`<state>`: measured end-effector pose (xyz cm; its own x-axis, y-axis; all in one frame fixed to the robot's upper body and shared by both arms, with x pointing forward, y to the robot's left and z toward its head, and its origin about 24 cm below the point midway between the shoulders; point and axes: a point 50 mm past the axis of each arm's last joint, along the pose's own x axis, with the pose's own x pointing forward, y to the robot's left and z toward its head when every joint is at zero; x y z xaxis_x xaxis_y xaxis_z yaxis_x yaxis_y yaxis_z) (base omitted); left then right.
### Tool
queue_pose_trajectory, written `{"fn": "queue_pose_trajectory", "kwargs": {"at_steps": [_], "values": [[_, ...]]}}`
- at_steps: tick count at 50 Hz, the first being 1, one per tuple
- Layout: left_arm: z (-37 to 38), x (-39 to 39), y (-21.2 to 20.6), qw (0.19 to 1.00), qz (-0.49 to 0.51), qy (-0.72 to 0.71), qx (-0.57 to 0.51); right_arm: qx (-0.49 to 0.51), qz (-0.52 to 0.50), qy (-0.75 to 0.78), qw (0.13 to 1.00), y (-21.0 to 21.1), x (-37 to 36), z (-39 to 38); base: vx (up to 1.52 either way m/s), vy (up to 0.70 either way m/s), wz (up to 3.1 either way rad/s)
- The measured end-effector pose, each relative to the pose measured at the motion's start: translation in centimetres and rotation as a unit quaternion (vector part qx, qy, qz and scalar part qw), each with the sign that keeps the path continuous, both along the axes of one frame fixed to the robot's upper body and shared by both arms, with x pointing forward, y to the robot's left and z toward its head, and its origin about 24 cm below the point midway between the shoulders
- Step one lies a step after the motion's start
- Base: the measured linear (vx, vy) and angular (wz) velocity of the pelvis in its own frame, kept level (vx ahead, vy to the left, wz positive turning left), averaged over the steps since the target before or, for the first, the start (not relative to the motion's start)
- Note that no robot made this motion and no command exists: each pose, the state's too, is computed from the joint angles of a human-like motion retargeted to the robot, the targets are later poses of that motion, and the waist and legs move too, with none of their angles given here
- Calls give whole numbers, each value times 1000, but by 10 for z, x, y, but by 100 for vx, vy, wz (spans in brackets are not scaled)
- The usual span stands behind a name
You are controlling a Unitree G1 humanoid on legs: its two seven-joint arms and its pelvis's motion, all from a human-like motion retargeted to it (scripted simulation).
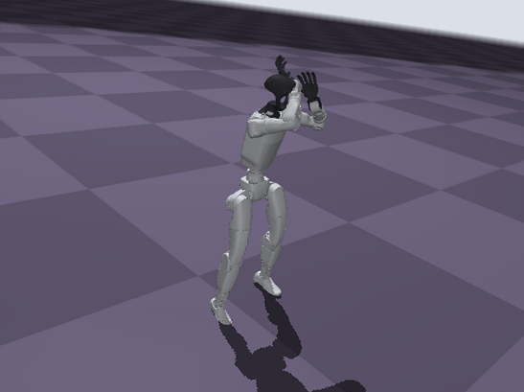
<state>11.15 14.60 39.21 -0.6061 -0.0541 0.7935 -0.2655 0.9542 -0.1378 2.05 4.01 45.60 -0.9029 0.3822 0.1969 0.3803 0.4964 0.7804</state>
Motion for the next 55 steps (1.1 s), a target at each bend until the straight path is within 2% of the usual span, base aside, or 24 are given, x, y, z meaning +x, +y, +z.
{"fn": "queue_pose_trajectory", "kwargs": {"at_steps": [5, 10, 12, 13, 14, 17, 21, 25, 27, 30, 32, 35, 37, 43, 44, 45, 47, 48, 49, 50, 52, 53, 55], "values": [[13, 2, -2, 1000, 10, -10, -6, 17, -10, 39, 999, 3, 11, 9, 2, -2, 2], [32, 28, -1, 997, -35, 61, -26, 17, -41, 113, 993, 14, 40, 24, -4, 5, -6], [42, 41, -3, 992, -85, 93, -32, -193, 80, 259, 943, 29, 52, 9, -14, 10, -5], [45, 48, -3, 987, -112, 113, -36, -295, 155, 340, 879, 33, 56, 2, -19, 11, -3], [49, 54, -3, 982, -128, 129, -42, -326, 180, 378, 848, 35, 62, 3, -21, 12, -2], [60, 74, -1, 973, -138, 180, -41, -325, 169, 453, 813, 43, 87, 12, -25, 13, -4], [61, 123, -18, 939, -158, 303, -42, -299, 167, 616, 709, 49, 151, 10, -27, 13, -19], [65, 182, -24, 886, -159, 433, -43, -221, 362, 738, 525, 35, 228, -11, -26, 8, -11], [40, 224, -33, 818, -177, 545, -50, -148, 395, 796, 433, 25, 273, -40, -20, 5, -10], [-19, 277, -49, 688, -163, 704, -67, -38, 393, 870, 294, 10, 326, -99, -14, 3, 7], [-51, 291, -59, 638, -155, 751, -72, -6, 405, 887, 222, -10, 348, -129, -5, 2, 52], [-82, 303, -64, 597, -81, 795, -72, 39, 431, 890, 143, -29, 365, -159, 0, 3, 37], [-87, 304, -63, 603, -51, 794, -53, 33, 435, 891, 128, -34, 369, -164, -1, -4, 22], [-50, 299, -57, 645, -30, 762, -50, 13, 418, 889, 186, -35, 366, -121, -2, -4, 2], [-33, 287, -101, 666, -69, 743, -6, -23, 369, 899, 233, -70, 365, -89, -8, -7, 89], [-15, 260, -164, 690, -124, 711, 64, -37, 299, 919, 254, -132, 359, -65, -6, -8, 75], [0, 252, -173, 704, -125, 695, 69, -28, 308, 909, 278, -142, 354, -51, 0, -8, 11], [8, 248, -175, 712, -126, 687, 69, -25, 313, 904, 289, -144, 352, -43, 0, -8, -40], [11, 264, -136, 711, -81, 698, 29, -27, 358, 887, 291, -105, 355, -43, 2, -7, -84], [9, 283, -73, 696, -12, 717, -33, 3, 427, 870, 245, -55, 360, -65, 5, -7, -40], [30, 251, -149, 733, -100, 671, 51, -44, 333, 890, 307, -118, 347, -26, 3, -8, 47], [33, 247, -154, 735, -105, 667, 59, -39, 331, 888, 316, -124, 346, -21, 1, -5, 8], [12, 268, -125, 705, -76, 699, 96, -81, 320, 896, 298, -107, 347, -43, -1, -3, -33]]}}
